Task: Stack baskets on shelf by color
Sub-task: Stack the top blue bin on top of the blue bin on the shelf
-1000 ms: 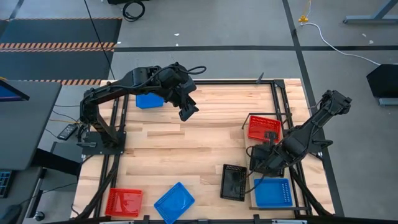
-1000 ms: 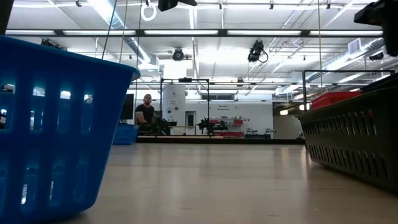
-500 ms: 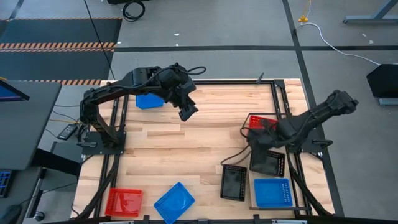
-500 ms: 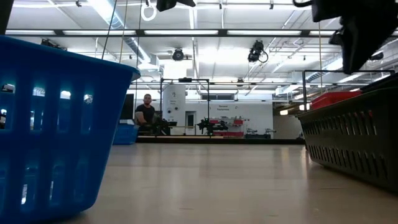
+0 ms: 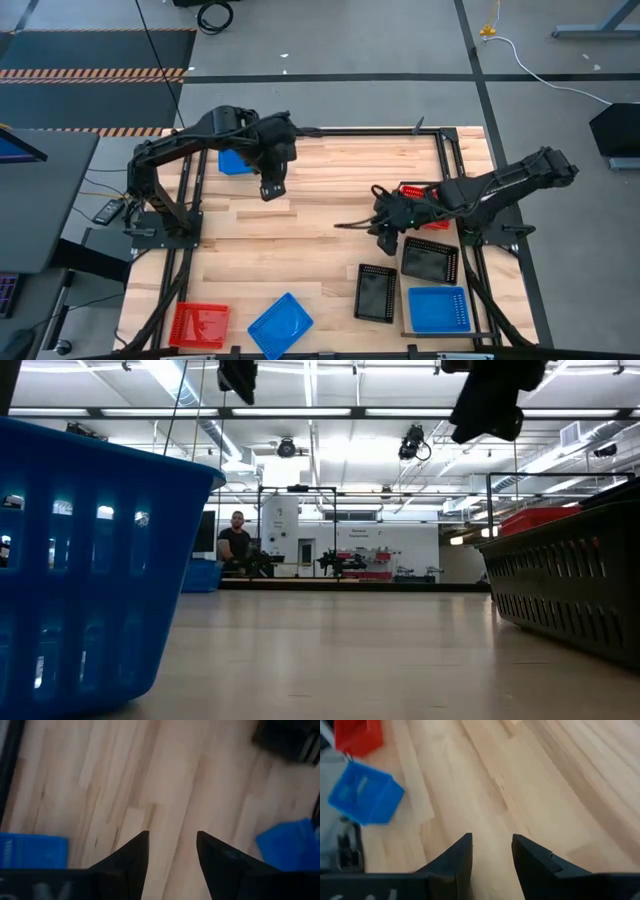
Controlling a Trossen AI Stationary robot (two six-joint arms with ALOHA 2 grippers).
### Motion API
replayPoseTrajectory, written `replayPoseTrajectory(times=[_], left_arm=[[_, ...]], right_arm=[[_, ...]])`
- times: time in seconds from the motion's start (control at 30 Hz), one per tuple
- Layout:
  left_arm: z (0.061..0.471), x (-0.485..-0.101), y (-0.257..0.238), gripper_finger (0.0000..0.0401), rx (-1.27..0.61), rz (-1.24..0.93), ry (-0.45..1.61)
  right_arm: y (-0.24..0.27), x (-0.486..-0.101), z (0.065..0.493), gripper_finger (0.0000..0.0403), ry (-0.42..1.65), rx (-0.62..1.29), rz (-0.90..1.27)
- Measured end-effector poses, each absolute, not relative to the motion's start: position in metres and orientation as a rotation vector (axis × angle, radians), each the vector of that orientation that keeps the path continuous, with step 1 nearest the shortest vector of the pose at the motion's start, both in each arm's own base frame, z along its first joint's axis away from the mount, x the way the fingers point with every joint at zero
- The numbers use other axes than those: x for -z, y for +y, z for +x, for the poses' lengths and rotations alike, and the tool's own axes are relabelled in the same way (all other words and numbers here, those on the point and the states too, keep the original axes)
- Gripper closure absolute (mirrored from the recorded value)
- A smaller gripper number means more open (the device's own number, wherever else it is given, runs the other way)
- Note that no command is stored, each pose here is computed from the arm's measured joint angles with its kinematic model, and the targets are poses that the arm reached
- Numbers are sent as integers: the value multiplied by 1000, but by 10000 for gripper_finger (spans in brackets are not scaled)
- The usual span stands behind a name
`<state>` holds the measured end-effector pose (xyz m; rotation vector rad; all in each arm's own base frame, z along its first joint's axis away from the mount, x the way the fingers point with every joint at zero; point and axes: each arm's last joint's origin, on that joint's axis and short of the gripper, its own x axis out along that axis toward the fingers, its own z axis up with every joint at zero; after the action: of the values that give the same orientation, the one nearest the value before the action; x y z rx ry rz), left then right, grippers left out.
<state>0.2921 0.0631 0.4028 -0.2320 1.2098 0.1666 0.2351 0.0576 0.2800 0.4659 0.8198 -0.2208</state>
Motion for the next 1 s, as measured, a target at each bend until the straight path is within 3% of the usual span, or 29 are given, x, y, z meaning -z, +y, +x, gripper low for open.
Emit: replayPoseTrajectory(times=[0.2, 0.33, 0.47, 0.63, 1.0], left_arm=[[277, -367, 80, 229, -166, -196, 1330], [266, -329, 106, 230, -131, -351, 1315], [249, -304, 131, 230, -243, -461, 1332], [229, -290, 163, 230, -401, -371, 1400], [204, -215, 182, 230, -366, -307, 1648]], right_arm=[[53, -280, 237, 260, 795, 305, 641], [48, -281, 238, 260, 742, 409, 732], [40, -283, 241, 260, 625, 550, 865], [33, -289, 248, 260, 491, 585, 918], [15, -294, 253, 260, 388, 630, 977]])
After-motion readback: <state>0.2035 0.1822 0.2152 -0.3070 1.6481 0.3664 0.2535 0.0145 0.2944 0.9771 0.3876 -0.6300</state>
